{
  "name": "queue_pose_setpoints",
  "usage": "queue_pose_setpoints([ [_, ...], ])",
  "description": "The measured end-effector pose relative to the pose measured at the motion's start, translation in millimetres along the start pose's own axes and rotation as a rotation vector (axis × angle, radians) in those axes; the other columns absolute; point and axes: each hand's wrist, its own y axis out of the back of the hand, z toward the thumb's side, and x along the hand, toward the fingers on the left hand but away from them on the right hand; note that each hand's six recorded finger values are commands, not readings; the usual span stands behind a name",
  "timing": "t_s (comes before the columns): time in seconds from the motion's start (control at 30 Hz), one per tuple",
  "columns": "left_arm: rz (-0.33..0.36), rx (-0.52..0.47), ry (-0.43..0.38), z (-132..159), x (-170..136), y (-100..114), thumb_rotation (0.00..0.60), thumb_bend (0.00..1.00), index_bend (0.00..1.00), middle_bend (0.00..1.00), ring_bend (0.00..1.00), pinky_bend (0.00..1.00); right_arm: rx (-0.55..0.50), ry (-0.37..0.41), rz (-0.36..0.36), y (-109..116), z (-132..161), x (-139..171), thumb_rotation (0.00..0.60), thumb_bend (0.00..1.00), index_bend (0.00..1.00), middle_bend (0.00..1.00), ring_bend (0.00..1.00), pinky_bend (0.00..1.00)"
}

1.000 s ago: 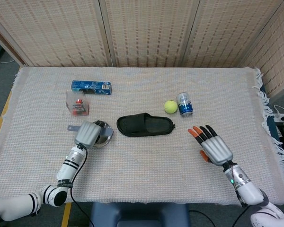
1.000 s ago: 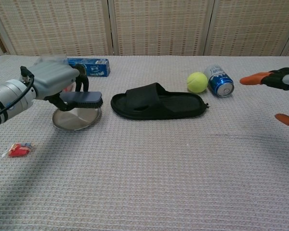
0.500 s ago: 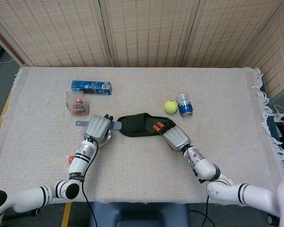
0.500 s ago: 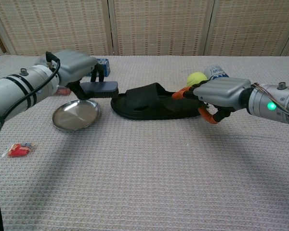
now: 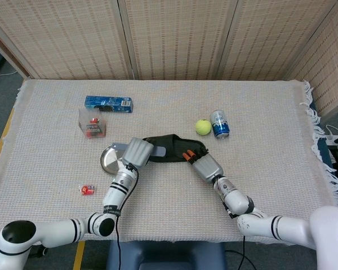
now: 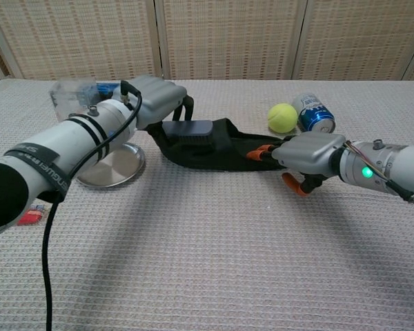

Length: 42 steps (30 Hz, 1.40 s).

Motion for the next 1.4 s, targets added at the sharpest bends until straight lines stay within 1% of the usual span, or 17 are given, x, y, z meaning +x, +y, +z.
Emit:
queue_pose_setpoints([
  [0.17, 0.012, 0.001, 0.012, 6, 6, -3, 0.6, 0.41, 0.4, 0.44, 0.86, 1.0, 0.005, 0.006, 0.005, -1, 0, 3, 0.6, 0.75, 0.0, 0.0, 0.0, 0.0],
  [0.5, 0.054, 0.062, 0.015, 9, 10, -13, 0.6, 0.41, 0.41, 0.45, 0.86, 1.0, -0.001, 0.004, 0.009, 0, -3, 5, 0.6, 0.75, 0.0, 0.0, 0.0, 0.0],
  [0.63, 0.062, 0.118, 0.032, 0, 11, -16, 0.6, 0.41, 0.41, 0.46, 0.86, 1.0, -0.005, 0.002, 0.012, -1, -5, 6, 0.6, 0.75, 0.0, 0.0, 0.0, 0.0],
  [0.7, 0.065, 0.163, 0.051, -8, 12, -19, 0.6, 0.41, 0.41, 0.47, 0.86, 1.0, -0.003, 0.003, 0.014, -2, -5, 7, 0.6, 0.75, 0.0, 0.0, 0.0, 0.0],
  [0.8, 0.076, 0.217, 0.065, -11, 11, -22, 0.6, 0.41, 0.41, 0.47, 0.86, 1.0, 0.002, 0.002, 0.022, -4, -7, 8, 0.6, 0.75, 0.0, 0.0, 0.0, 0.0],
  [0.97, 0.083, 0.188, 0.038, 2, 8, -21, 0.6, 0.41, 0.41, 0.47, 0.86, 1.0, 0.008, -0.002, 0.028, -5, -8, 8, 0.6, 0.75, 0.0, 0.0, 0.0, 0.0],
  [1.1, 0.104, 0.139, 0.0, 20, 4, -14, 0.6, 0.41, 0.41, 0.47, 0.85, 1.0, 0.004, -0.001, 0.025, -2, -7, 9, 0.6, 0.75, 0.0, 0.0, 0.0, 0.0],
  [1.2, 0.115, 0.111, -0.009, 28, 4, -12, 0.6, 0.41, 0.4, 0.46, 0.85, 1.0, 0.004, 0.003, 0.024, -1, -5, 10, 0.6, 0.75, 0.0, 0.0, 0.0, 0.0],
  [1.4, 0.11, 0.106, 0.003, 28, 5, -18, 0.6, 0.41, 0.4, 0.45, 0.83, 1.0, 0.003, 0.002, 0.028, -2, -6, 11, 0.6, 0.75, 0.0, 0.0, 0.0, 0.0],
])
